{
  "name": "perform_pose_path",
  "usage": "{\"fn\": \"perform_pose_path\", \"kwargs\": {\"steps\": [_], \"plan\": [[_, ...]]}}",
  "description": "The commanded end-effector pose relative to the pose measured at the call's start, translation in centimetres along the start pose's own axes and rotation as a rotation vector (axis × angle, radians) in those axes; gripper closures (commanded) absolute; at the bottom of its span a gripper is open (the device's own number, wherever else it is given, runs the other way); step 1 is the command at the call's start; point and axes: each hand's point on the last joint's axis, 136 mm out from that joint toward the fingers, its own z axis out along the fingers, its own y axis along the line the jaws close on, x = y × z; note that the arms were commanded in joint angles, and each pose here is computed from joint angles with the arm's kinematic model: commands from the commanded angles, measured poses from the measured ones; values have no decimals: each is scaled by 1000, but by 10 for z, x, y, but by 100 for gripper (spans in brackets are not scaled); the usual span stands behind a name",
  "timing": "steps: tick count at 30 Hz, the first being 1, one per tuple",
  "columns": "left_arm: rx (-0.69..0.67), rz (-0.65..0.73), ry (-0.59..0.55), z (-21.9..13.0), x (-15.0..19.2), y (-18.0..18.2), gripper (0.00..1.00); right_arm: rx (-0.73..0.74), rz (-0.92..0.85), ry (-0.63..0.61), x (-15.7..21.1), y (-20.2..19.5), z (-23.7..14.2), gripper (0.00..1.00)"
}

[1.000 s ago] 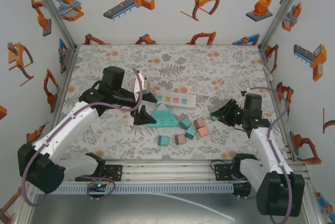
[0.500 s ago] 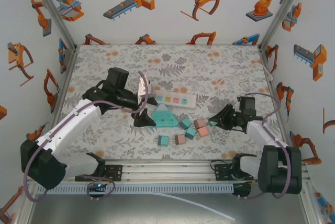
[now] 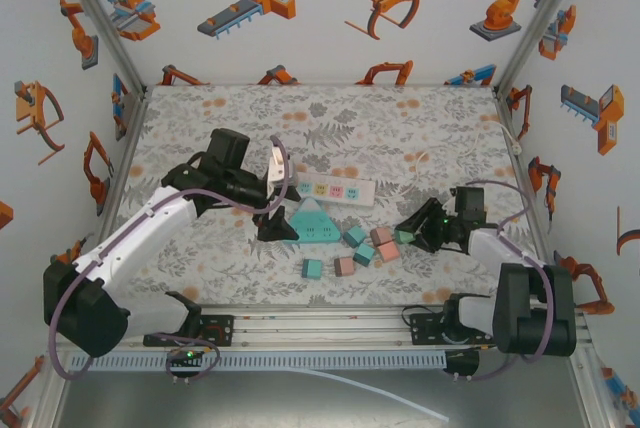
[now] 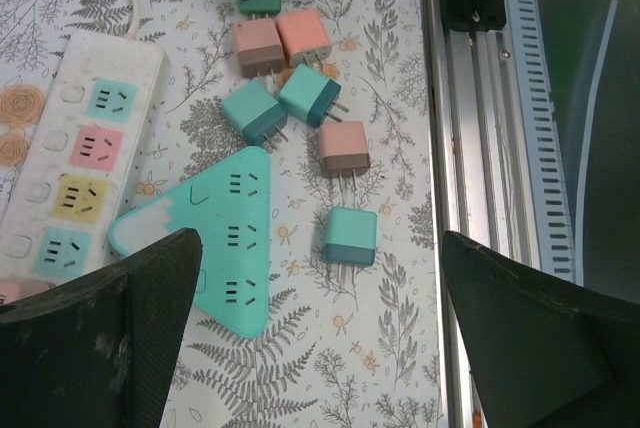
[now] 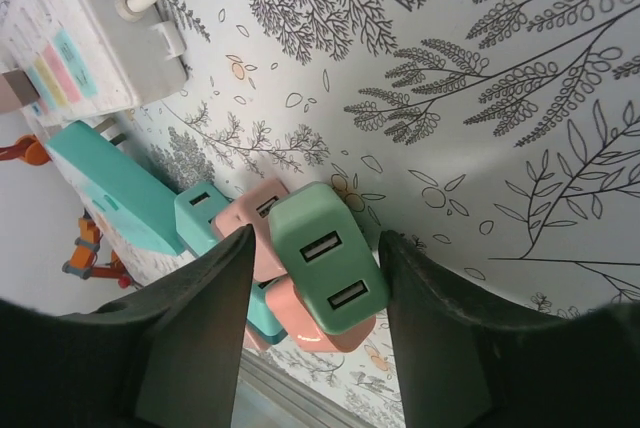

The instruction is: Pull the plug off the socket

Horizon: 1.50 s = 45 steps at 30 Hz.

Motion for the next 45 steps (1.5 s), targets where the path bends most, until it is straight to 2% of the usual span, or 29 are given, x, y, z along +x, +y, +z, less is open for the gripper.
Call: {"fn": "perform_pose_path", "kwargs": {"steps": [1,5,12,20,26,32,38,42,45], "plan": [[10,25,0,0,-7,-2,3,60,13,-20,1,-14,-2,46],[0,19,7,0,-6,1,3,118,3,-55,-2,-21,-10,42],[-40,-31,13,1,-9,13,3,180,-79,-143,-14,-15,-36,41],[-157,-78,65,2,-1,36,3,153,-248,-239,-32,26,-71,41],[-354,-114,55,-8,-3,69,3,70,-596,-332,-38,102,-96,41],[-560,-260,30,-27,3,108,3,-78,-1009,-372,-24,199,-96,41],[-710,-539,-124,-68,7,150,3,-173,-1355,-320,6,273,-64,40],[-806,-674,-150,-82,25,171,3,-236,-1596,-249,41,307,-28,39],[-854,-804,-169,-90,41,183,3,-267,-1792,-149,75,319,5,32]]}}
